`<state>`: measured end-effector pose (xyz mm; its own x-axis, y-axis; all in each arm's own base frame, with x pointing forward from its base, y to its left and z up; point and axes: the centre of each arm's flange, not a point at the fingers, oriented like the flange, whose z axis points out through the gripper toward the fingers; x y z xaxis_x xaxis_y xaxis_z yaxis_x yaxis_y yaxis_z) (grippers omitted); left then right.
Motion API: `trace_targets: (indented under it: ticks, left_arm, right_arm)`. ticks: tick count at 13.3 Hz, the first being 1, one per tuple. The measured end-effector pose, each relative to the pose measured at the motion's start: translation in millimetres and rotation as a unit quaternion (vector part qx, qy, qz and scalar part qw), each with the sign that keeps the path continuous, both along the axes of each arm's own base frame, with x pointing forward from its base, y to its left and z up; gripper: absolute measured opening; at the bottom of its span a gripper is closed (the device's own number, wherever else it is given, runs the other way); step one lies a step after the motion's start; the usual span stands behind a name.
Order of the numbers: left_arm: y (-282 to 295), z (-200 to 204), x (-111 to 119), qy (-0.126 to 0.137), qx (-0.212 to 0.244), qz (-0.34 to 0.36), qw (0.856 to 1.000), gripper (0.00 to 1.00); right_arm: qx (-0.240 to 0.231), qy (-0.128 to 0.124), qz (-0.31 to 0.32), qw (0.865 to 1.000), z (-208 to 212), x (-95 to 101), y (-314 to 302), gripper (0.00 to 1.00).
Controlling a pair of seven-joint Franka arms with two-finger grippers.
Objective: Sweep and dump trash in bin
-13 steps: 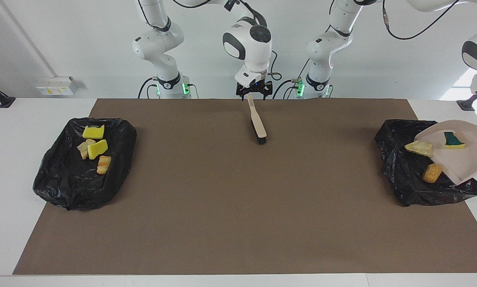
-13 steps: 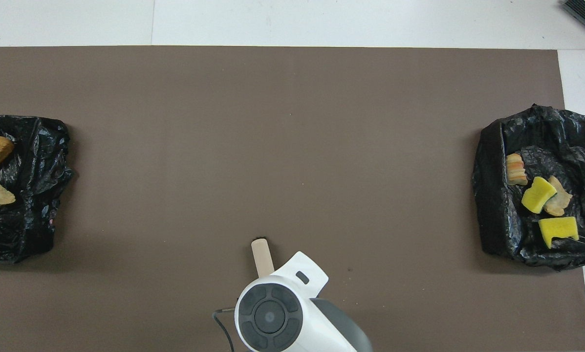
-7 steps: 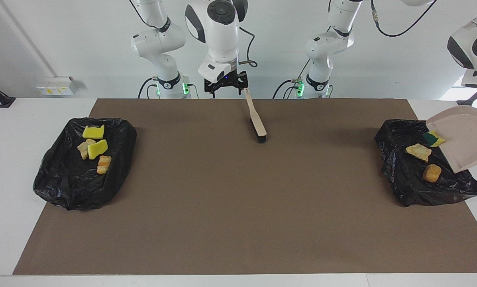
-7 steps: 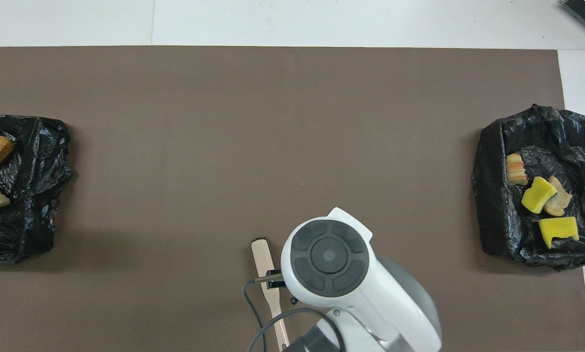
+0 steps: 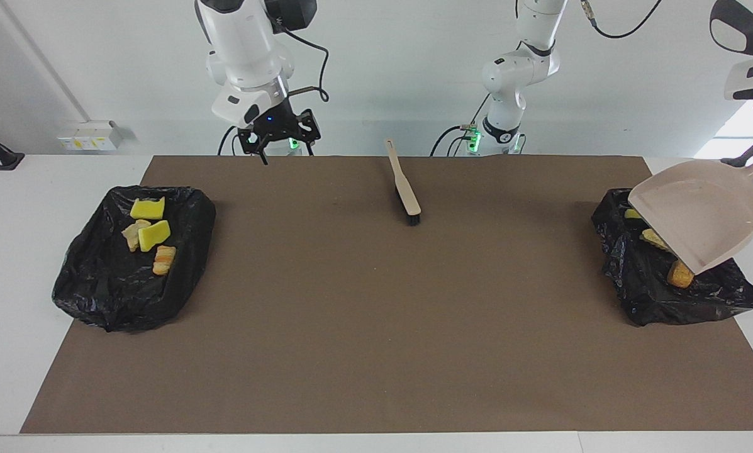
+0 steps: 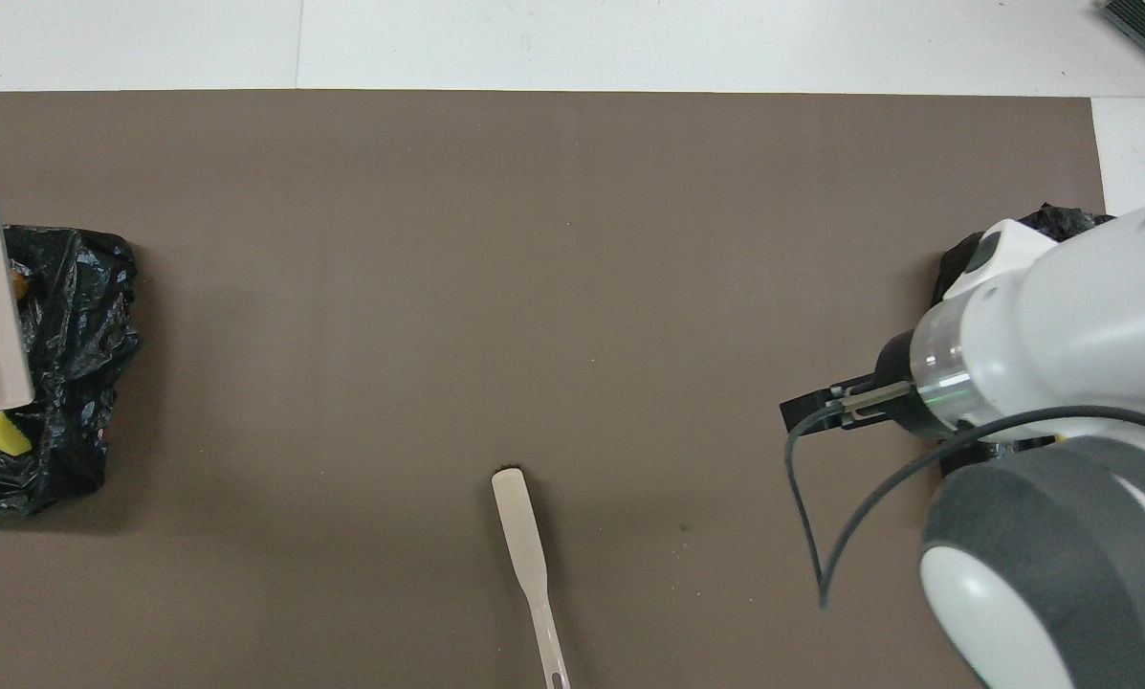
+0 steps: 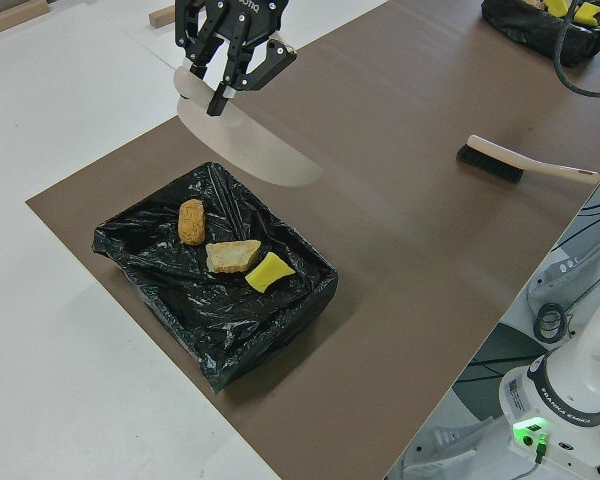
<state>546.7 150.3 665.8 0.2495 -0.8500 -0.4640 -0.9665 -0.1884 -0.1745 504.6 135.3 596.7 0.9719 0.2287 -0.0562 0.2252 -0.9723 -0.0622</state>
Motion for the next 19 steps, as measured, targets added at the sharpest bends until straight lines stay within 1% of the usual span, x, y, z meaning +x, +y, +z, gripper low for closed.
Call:
trace_targets:
  ticks: [1, 3, 5, 6, 8, 10, 11, 12, 13, 14, 15, 16, 18, 19]
  left_arm:
    - [-16.4, -0.8, -2.2, -0.014, -0.028, 0.035, 0.999, 0.33]
    - [-59.0, -8.9, -0.4, -0.041, -0.084, 0.112, 0.989, 0.33]
    - [-105.7, -19.7, 1.6, -0.065, -0.123, 0.183, 0.973, 0.33]
    - [-130.6, -26.0, 0.1, -0.075, -0.143, 0.223, 0.961, 0.33]
    - [-180.7, -40.8, -8.9, -0.087, -0.180, 0.315, 0.928, 0.33]
    - [-238.7, -60.8, -16.8, -0.101, -0.201, 0.405, 0.886, 0.33]
    - [-271.3, -73.1, -18.7, -0.114, -0.212, 0.441, 0.864, 0.33]
    - [-302.6, -86.4, -20.7, -0.126, -0.226, 0.474, 0.842, 0.33]
    - [-334.3, -101.6, -23.7, -0.132, -0.240, 0.510, 0.816, 0.33]
    - [-359.6, -115.8, -26.2, -0.131, -0.248, 0.532, 0.799, 0.33]
    - [-382.1, -130.7, -27.6, -0.127, -0.254, 0.545, 0.789, 0.33]
    - [-404.5, -147.2, -28.4, -0.121, -0.259, 0.552, 0.783, 0.33]
    - [-454.1, -190.0, -31.7, -0.105, -0.264, 0.558, 0.780, 0.33]
    - [-477.9, -212.7, -34.0, -0.099, -0.268, 0.566, 0.774, 0.33]
  right_arm:
    - [-0.006, -0.005, 0.012, 1.000, 2.8, 4.2, -16.6, 1.00]
    - [-0.013, -0.010, 0.027, 0.999, 5.1, 10.8, -48.6, 1.00]
    - [-0.013, -0.010, 0.016, 1.000, 5.4, 14.9, -77.8, 1.00]
    - [-0.013, -0.011, 0.005, 1.000, 6.1, 16.1, -89.8, 1.00]
    - [-0.013, -0.013, -0.012, 1.000, 9.0, 17.4, -107.7, 1.00]
    - [-0.013, -0.016, -0.042, 0.999, 12.7, 17.0, -126.2, 1.00]
    - [-0.013, -0.017, -0.062, 0.998, 14.2, 16.4, -134.7, 1.00]
    - [-0.013, -0.018, -0.078, 0.997, 15.1, 16.0, -142.1, 1.00]
    - [-0.012, -0.018, -0.091, 0.996, 15.8, 15.8, -149.4, 1.00]
    - [-0.012, -0.020, -0.100, 0.995, 18.3, 15.8, -157.5, 1.00]
    - [-0.010, -0.027, -0.108, 0.994, 24.8, 15.7, -166.7, 1.00]
    - [-0.009, -0.030, -0.115, 0.993, 32.6, 14.6, -175.0, 1.00]
    - [-0.008, -0.029, -0.121, 0.992, 42.2, 12.4, -182.2, 1.00]
    - [-0.008, -0.028, -0.122, 0.992, 42.5, 12.8, -181.1, 1.00]
